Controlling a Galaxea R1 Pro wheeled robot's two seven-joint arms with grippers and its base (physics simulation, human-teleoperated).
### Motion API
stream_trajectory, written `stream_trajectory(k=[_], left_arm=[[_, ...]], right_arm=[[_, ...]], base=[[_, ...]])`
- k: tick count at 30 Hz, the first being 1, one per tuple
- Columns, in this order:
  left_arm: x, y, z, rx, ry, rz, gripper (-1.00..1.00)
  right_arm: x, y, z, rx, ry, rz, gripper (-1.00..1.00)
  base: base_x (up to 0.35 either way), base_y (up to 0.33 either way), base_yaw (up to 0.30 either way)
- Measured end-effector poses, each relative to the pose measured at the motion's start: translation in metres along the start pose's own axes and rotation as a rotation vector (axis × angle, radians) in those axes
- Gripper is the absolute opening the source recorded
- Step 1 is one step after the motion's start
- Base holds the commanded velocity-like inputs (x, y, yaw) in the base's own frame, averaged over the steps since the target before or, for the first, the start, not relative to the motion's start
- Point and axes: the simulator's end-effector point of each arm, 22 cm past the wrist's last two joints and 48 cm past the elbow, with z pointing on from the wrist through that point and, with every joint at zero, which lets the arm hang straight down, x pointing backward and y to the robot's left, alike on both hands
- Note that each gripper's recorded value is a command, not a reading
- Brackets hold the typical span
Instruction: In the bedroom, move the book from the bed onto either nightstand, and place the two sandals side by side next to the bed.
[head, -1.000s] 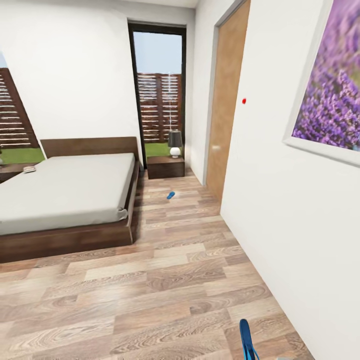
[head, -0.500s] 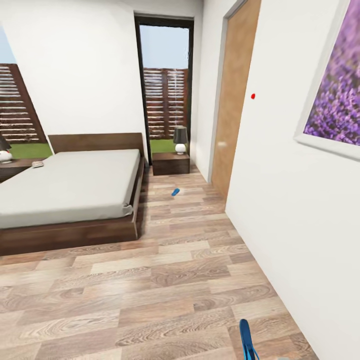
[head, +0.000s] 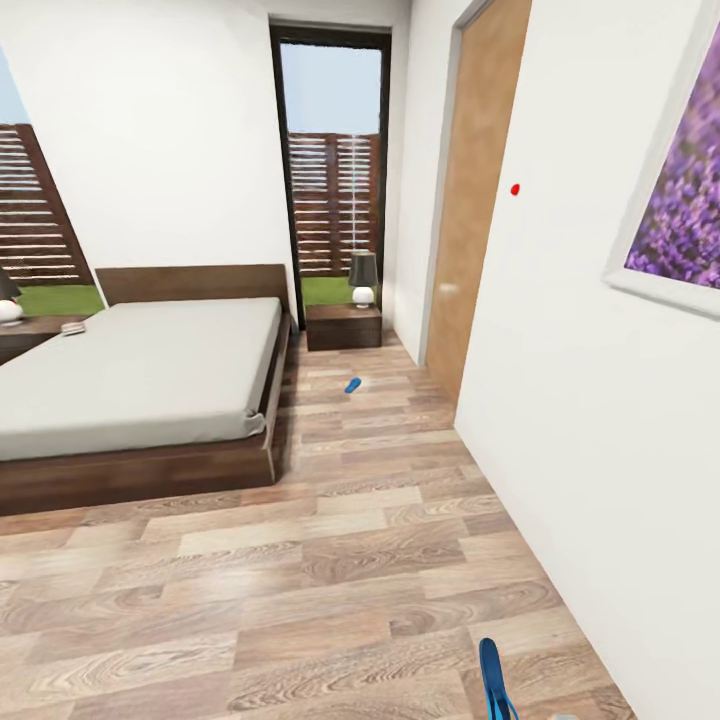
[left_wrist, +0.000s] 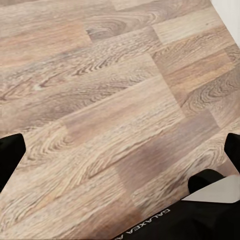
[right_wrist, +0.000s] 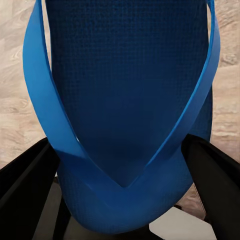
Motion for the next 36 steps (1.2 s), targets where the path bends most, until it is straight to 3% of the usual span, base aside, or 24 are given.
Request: stream_trajectory(k=[13, 36], left_arm=[[0.0, -0.0002, 0.0001, 0.0, 0.0, 0.0, 1.0], [-0.0001, 0.0004, 0.0001, -0.002, 0.0, -0.001, 1.0]], right_arm=[[0.0002, 0.0001, 0.0, 0.0, 0.001, 0.0, -1.0], [0.0002, 0.0001, 0.0, -0.001, 0.001, 0.0, -1.0]], base=[[0.325, -0.069, 0.0], [0.271, -0.201, 0.065]])
